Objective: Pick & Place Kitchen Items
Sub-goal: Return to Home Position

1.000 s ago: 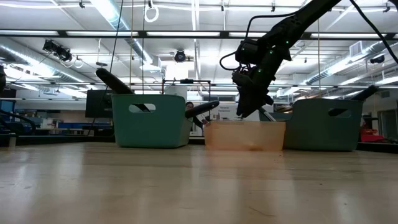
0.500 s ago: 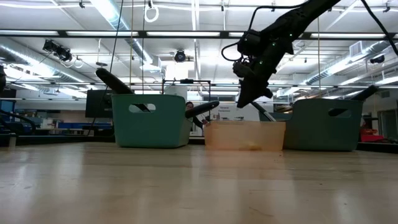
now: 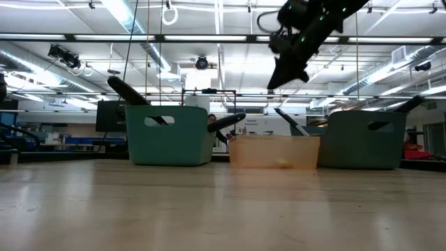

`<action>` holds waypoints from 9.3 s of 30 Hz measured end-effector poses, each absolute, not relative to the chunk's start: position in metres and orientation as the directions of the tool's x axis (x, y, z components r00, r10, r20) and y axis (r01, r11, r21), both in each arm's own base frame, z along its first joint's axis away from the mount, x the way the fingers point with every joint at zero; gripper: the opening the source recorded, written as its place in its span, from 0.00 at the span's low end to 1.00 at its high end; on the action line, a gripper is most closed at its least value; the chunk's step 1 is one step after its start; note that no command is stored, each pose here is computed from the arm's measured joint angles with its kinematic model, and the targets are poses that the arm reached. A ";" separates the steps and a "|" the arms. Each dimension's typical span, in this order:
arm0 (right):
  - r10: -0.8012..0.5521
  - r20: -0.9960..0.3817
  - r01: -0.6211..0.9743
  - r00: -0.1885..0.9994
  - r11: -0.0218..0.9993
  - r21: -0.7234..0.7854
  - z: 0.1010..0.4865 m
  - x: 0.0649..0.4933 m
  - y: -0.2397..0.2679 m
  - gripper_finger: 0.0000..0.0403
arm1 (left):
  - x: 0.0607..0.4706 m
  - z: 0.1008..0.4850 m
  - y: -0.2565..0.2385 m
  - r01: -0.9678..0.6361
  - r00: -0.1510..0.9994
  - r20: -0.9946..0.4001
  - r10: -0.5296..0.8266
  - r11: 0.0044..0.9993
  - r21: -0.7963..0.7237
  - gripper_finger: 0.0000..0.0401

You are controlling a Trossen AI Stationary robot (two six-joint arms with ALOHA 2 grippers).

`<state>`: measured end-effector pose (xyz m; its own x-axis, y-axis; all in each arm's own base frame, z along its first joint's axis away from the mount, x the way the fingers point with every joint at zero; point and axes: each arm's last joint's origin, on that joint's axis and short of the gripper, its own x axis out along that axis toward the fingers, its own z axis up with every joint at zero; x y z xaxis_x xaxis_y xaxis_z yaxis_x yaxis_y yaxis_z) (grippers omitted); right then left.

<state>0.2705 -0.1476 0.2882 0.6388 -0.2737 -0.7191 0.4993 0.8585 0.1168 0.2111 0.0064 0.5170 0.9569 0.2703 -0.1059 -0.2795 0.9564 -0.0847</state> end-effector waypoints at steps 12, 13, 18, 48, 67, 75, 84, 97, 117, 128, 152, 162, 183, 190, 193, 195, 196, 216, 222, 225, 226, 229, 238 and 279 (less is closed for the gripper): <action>-0.331 -0.506 0.423 0.797 0.903 0.076 0.356 0.241 -0.083 0.00 | 0.211 0.517 0.006 -0.247 0.965 -0.105 0.239 0.967 -0.069 0.01; -0.331 -0.494 0.417 0.804 0.906 0.074 0.359 0.239 -0.078 0.00 | 0.211 0.517 0.006 -0.247 0.965 -0.105 0.240 0.967 -0.066 0.01; -0.302 -0.446 0.378 0.842 0.921 0.091 0.371 0.229 -0.063 0.00 | 0.211 0.517 0.006 -0.248 0.965 -0.105 0.240 0.967 -0.064 0.04; -0.283 -0.260 0.293 0.923 0.956 -0.001 0.393 0.231 -0.039 0.00 | 0.211 0.517 0.006 -0.246 0.965 -0.108 0.238 0.967 -0.065 0.05; -0.198 -0.210 0.212 0.957 0.976 0.047 0.361 0.234 -0.035 0.00 | 0.211 0.517 0.006 -0.247 0.965 -0.108 0.240 0.967 -0.062 0.06; -0.097 -0.162 0.104 0.982 0.994 0.034 0.294 0.220 -0.015 0.00 | 0.211 0.517 0.006 -0.247 0.965 -0.108 0.240 0.967 -0.062 0.06; 0.061 -0.142 -0.082 0.988 0.986 -0.148 0.227 0.176 0.004 0.01 | 0.211 0.517 0.006 -0.247 0.965 -0.108 0.240 0.967 -0.062 0.05; 0.064 -0.081 -0.074 0.995 0.989 -0.131 0.164 0.123 0.003 0.01 | 0.211 0.517 0.006 -0.247 0.965 -0.108 0.240 0.967 -0.062 0.06; 0.022 -0.004 -0.023 1.000 0.986 -0.165 0.168 0.099 -0.005 0.01 | 0.211 0.517 0.006 -0.247 0.965 -0.108 0.240 0.967 -0.062 0.05; 0.042 0.038 -0.036 0.998 0.990 -0.138 0.171 0.096 -0.002 0.02 | 0.211 0.517 0.006 -0.247 0.965 -0.108 0.240 0.967 -0.062 0.05; 0.048 0.029 -0.044 0.998 0.991 -0.126 0.170 0.097 0.001 0.05 | 0.211 0.517 0.006 -0.247 0.965 -0.108 0.240 0.967 -0.062 0.05; 0.048 0.029 -0.044 0.998 0.991 -0.126 0.170 0.097 0.001 0.06 | 0.211 0.517 0.006 -0.247 0.965 -0.108 0.240 0.967 -0.062 0.05; 0.048 0.029 -0.044 0.998 0.991 -0.126 0.170 0.097 0.001 0.06 | 0.212 0.518 0.006 -0.247 0.966 -0.094 0.240 0.966 -0.073 0.05; 0.048 0.029 -0.044 0.998 0.991 -0.127 0.170 0.097 0.001 0.06 | 0.212 0.524 0.006 -0.242 0.970 -0.040 0.240 0.967 -0.080 0.05; 0.048 0.029 -0.044 0.998 0.991 -0.127 0.170 0.097 0.001 0.06 | 0.218 0.521 0.006 -0.243 0.969 -0.053 0.240 0.968 -0.057 0.05; 0.048 0.029 -0.044 0.998 0.991 -0.127 0.170 0.097 0.001 0.06 | 0.222 0.517 0.006 -0.242 0.968 -0.079 0.238 0.969 -0.050 0.05; 0.048 0.029 -0.044 0.998 0.991 -0.127 0.170 0.097 0.001 0.06 | 0.224 0.514 0.005 -0.239 0.969 -0.085 0.234 0.970 -0.050 0.05; 0.048 0.033 -0.044 0.998 0.991 -0.127 0.171 0.097 0.001 0.06 | 0.153 0.370 0.001 0.070 0.971 0.233 -0.060 0.997 -0.036 0.05; 0.048 0.033 -0.044 0.998 0.991 -0.127 0.171 0.097 0.001 0.06 | 0.121 0.327 0.000 0.075 0.967 0.243 -0.070 0.997 -0.012 0.05; 0.048 0.033 -0.044 0.998 0.991 -0.127 0.171 0.097 0.001 0.06 | 0.108 0.307 -0.001 0.098 0.963 0.253 -0.088 0.995 -0.028 0.05; 0.048 0.033 -0.044 0.998 0.991 -0.127 0.171 0.097 0.001 0.06 | 0.105 0.300 -0.001 0.109 0.962 0.256 -0.096 0.993 -0.034 0.05; 0.048 0.033 -0.044 0.998 0.991 -0.127 0.171 0.097 0.001 0.06 | 0.095 0.277 -0.003 0.135 0.958 0.261 -0.115 0.989 -0.058 0.05; 0.048 0.033 -0.044 0.998 0.991 -0.127 0.171 0.097 0.001 0.06 | 0.088 0.226 -0.002 0.092 0.963 0.263 -0.056 0.988 -0.127 0.05; 0.048 0.033 -0.044 0.998 0.991 -0.127 0.171 0.097 0.001 0.06 | 0.097 0.170 -0.001 0.017 0.999 0.043 -0.012 0.995 -0.096 0.10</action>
<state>0.0969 0.0006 0.1708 0.9983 0.0482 0.0329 -0.0436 0.9910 -0.1268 0.0972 -0.0010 0.1696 0.9990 -0.0125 0.0429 0.0166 0.9952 -0.0961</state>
